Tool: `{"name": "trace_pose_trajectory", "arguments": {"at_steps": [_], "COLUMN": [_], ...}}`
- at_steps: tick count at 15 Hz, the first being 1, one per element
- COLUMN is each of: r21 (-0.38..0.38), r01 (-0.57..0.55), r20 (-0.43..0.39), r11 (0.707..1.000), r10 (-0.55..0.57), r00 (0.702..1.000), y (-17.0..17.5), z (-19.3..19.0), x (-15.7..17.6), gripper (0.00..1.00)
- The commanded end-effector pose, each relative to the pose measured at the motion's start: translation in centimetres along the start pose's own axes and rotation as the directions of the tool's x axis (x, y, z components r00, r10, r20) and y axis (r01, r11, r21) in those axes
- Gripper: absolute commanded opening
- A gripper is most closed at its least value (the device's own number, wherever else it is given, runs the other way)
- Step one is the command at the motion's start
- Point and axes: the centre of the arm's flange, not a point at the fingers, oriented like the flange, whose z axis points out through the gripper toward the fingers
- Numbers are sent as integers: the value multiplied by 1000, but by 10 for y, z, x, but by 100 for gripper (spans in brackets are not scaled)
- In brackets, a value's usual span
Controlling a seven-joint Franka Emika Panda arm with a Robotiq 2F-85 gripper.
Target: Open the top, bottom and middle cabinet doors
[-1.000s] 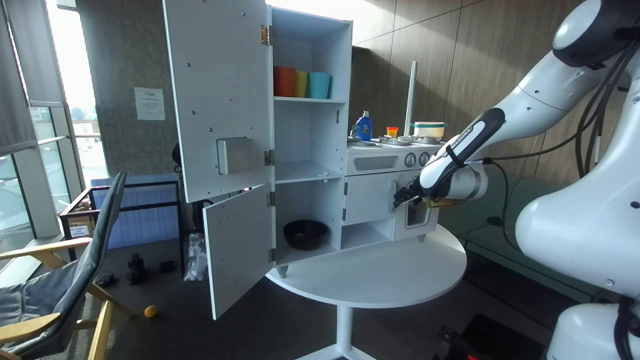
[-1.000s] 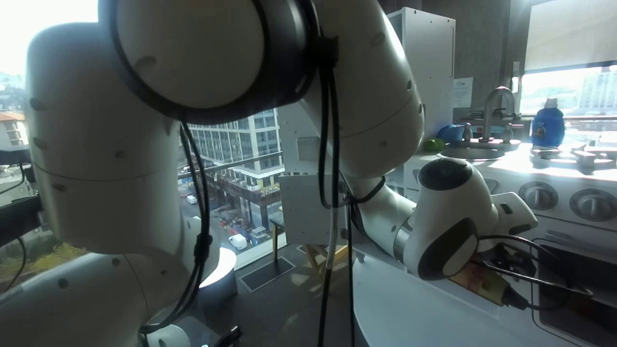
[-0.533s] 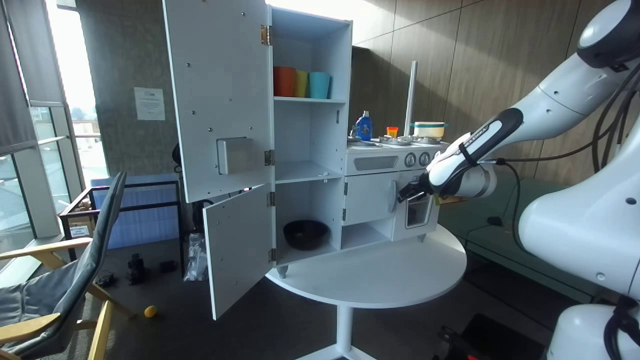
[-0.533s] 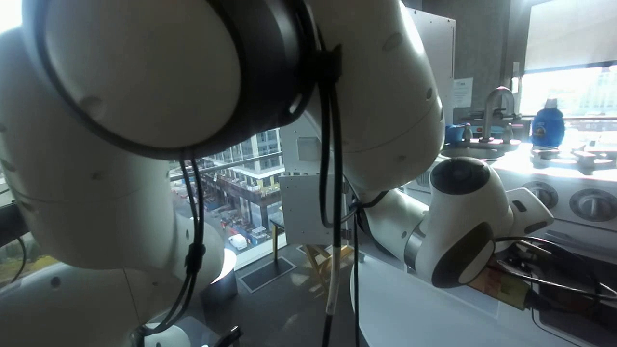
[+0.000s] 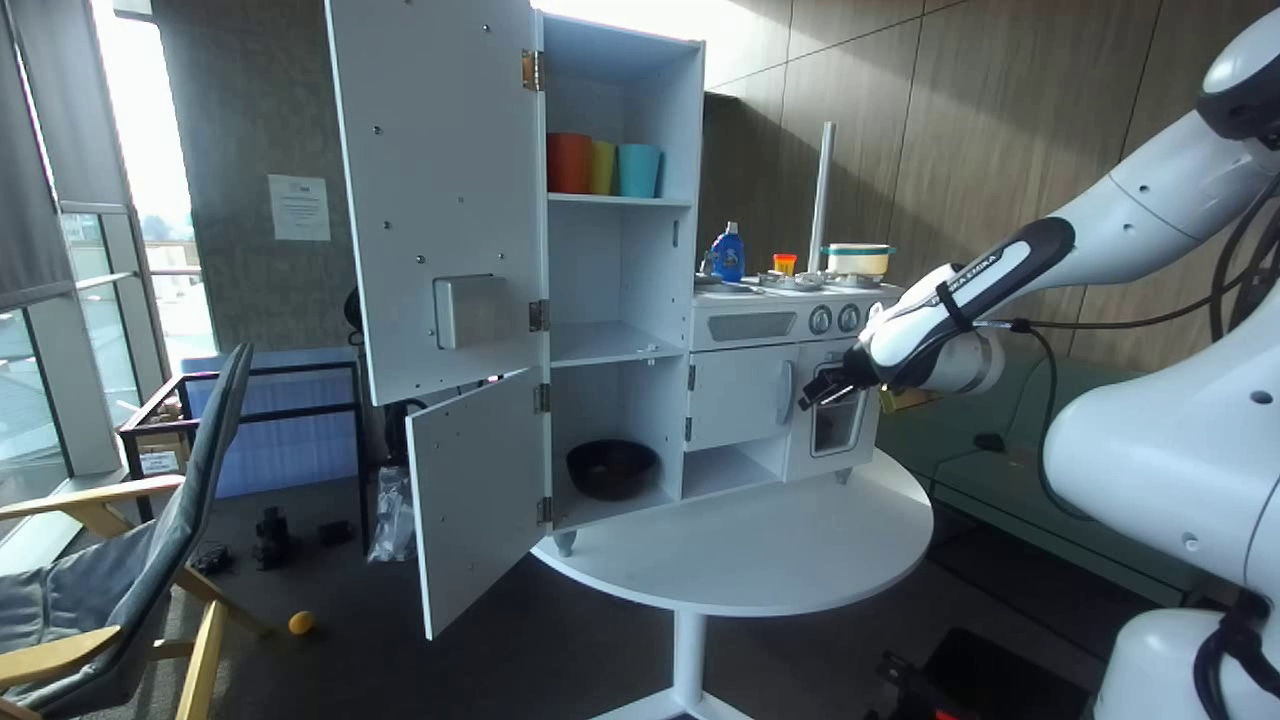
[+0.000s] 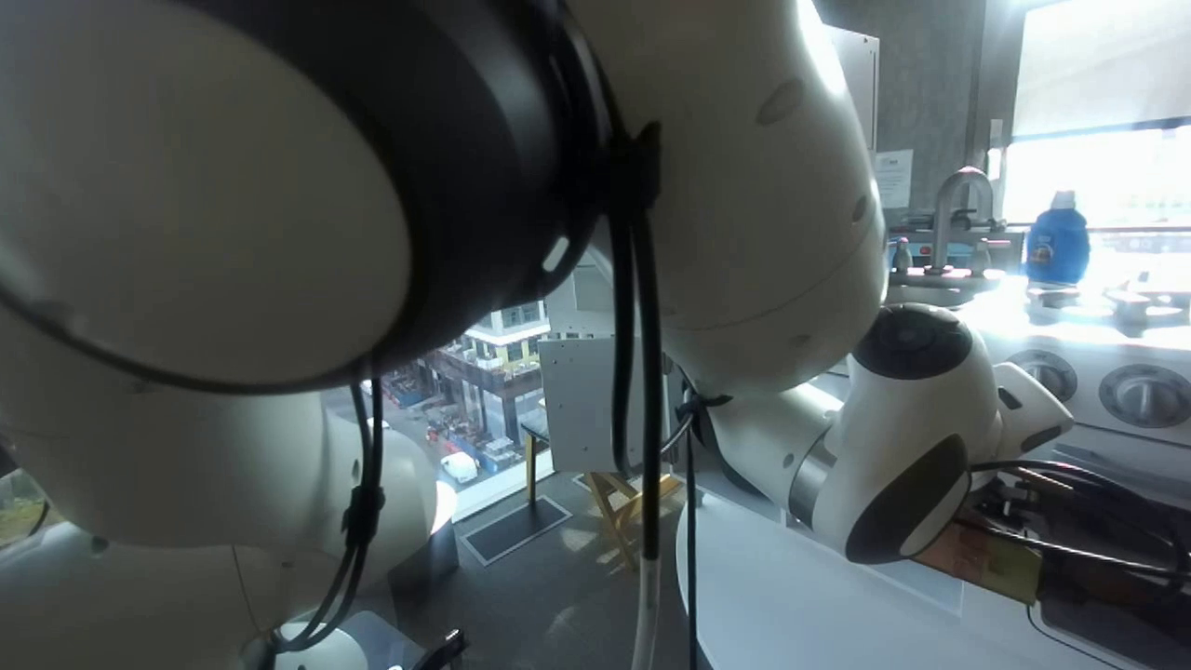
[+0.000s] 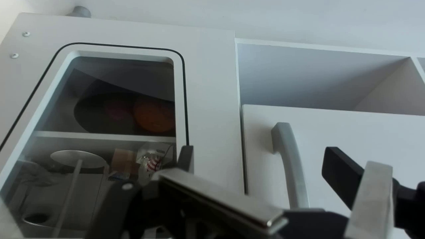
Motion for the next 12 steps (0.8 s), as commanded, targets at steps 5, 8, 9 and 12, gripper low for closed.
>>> {"name": "trace_pose_trajectory", "arguments": {"at_steps": [5,8,9,12], "r21": [62,82,74,62], "r01": [37,25,7,8], "r20": [-24,-7,-14,12], "r11": [997,996,997,998], "r10": [-35,-25,-6,-9], "r00": [999,1000,1000,1000], "y": [7,7,10,2], "z": [-9,-10,-9,0], "x": [5,3,3,-4], "gripper": [100,100,100,100]}}
